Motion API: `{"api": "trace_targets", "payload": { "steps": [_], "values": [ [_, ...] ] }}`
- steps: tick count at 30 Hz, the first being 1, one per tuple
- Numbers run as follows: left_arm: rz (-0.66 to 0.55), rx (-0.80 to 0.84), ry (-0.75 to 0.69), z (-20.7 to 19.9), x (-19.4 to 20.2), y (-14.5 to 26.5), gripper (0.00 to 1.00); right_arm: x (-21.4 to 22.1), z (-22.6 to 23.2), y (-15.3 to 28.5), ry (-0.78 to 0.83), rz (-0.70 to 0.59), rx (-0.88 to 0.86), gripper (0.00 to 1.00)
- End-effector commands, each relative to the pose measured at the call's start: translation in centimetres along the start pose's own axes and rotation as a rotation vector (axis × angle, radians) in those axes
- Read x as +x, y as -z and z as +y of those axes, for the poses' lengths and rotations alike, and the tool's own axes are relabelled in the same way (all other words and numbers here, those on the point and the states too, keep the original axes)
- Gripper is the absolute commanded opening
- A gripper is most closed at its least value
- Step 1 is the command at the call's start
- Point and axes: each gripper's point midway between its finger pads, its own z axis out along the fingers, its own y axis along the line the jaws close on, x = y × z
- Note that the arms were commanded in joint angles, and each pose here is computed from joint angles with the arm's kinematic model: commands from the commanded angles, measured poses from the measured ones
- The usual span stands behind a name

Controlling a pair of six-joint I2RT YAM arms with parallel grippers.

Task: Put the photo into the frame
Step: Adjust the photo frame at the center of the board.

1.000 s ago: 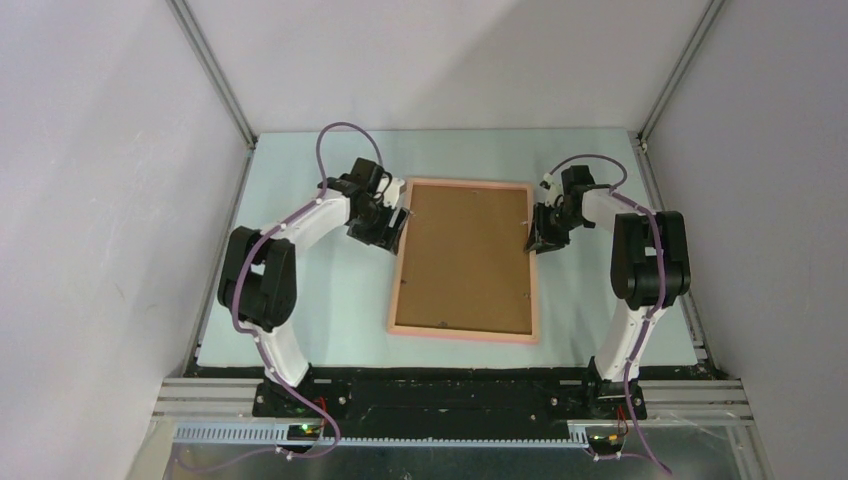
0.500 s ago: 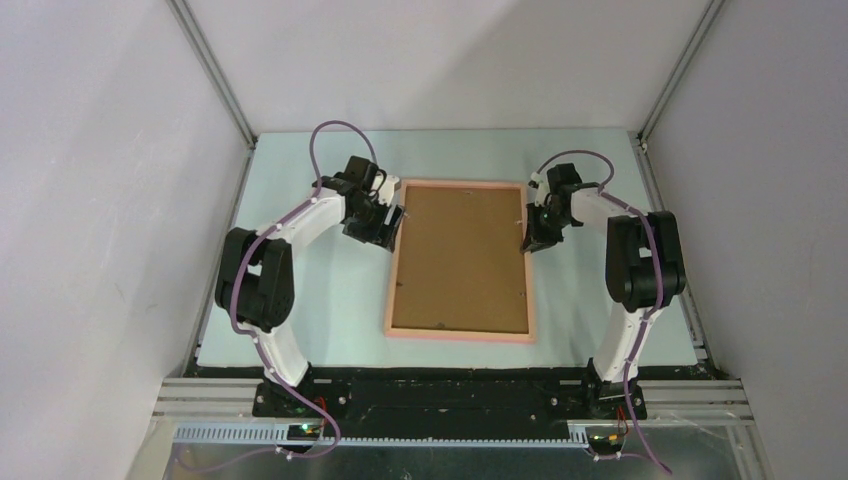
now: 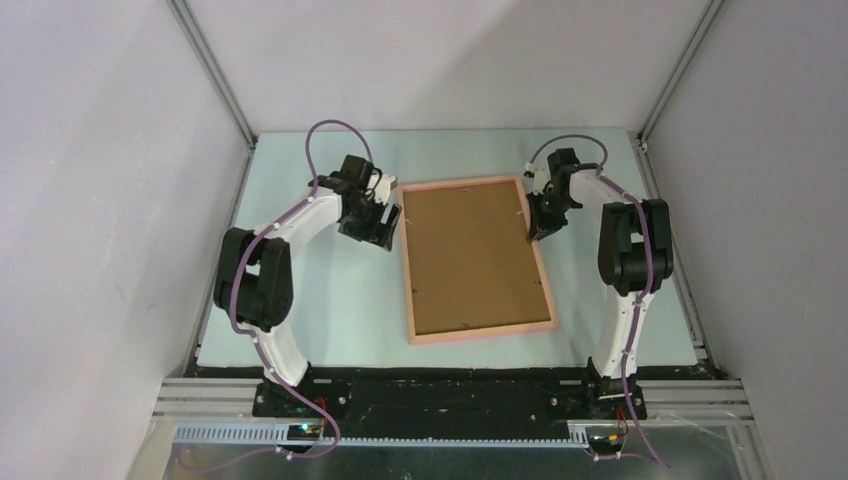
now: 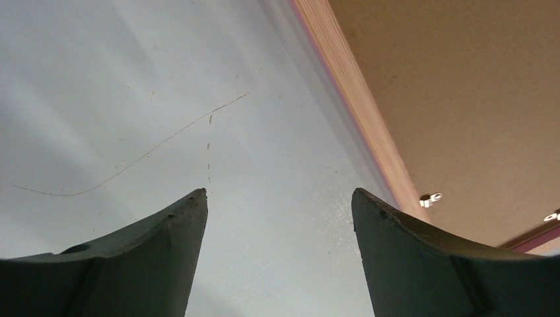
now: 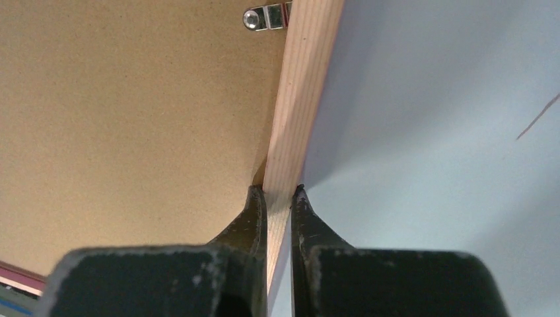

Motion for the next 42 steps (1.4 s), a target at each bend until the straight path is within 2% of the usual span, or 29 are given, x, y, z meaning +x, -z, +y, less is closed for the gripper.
{"api": "trace_targets", "payload": {
  "steps": [1,12,20,33,42],
  "values": [
    [-0.103,-0.022,-0.055,0.6,-2.6,2.7,0.85,-1.5,-1.0,0.0,0.233,0.033,-0.013,0.0],
    [-0.072,-0.063,-0.117,2.6,-2.0,2.0,0.91,-4.9,-1.7,-0.4,0.621,0.088,-0.021,0.0],
    [-0.057,-0.052,-0.098,2.9,-2.9,0.6,0.95,-6.8,0.4,-1.7,0.908,0.132,-0.047,0.0],
    [-0.048,0.101,-0.041,0.7,-5.0,-2.2,1.0,-9.7,7.0,-5.0,1.103,0.086,-0.07,0.0],
    [-0.018,0.12,-0.013,0.1,-4.2,-2.5,0.99,-10.4,10.3,-6.6,1.114,0.044,-0.115,0.0]
  ]
}}
